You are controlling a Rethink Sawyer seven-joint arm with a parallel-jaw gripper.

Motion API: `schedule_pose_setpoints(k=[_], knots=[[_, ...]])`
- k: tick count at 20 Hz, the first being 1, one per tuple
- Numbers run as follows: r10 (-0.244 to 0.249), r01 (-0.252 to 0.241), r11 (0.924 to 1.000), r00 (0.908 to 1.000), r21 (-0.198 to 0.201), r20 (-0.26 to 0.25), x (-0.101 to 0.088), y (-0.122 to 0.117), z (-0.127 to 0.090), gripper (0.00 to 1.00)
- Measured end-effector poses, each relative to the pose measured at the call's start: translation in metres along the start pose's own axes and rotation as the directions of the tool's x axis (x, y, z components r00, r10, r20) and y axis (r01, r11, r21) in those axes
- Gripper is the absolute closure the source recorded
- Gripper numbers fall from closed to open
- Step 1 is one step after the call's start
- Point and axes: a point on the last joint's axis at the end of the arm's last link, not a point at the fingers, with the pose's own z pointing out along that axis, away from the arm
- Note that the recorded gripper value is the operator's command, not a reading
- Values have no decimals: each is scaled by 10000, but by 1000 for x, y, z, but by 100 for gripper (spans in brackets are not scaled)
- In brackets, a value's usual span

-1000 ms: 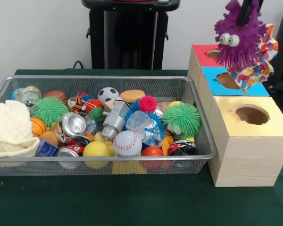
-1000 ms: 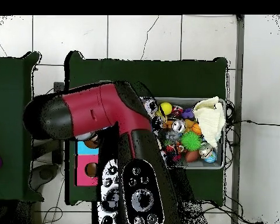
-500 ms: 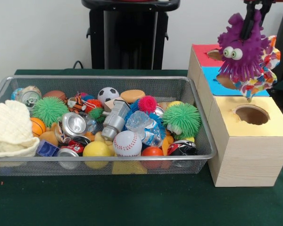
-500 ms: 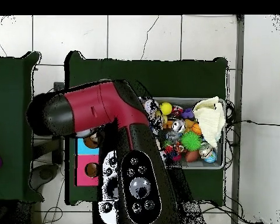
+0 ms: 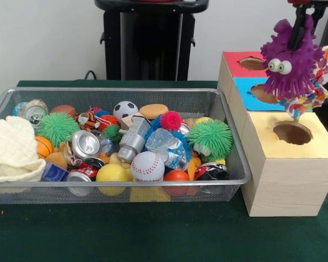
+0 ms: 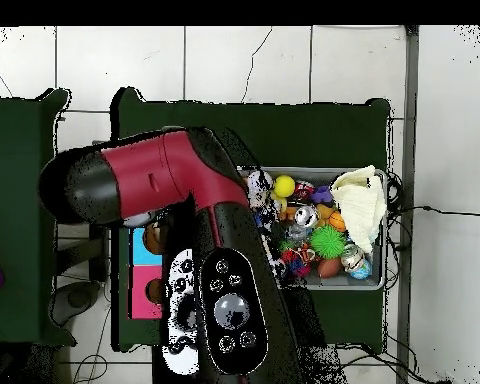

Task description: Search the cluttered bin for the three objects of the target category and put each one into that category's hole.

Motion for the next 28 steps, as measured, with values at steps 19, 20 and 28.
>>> schedule_pose_setpoints(k=[19,20,28], knots=[[187,-201,9996,9975,199,676,-25,-8,-23,100],[200,-215,9995,9976,211,670,-25,-9,-23,100],[336,-356,9989,9975,309,625,-23,-18,-21,100]])
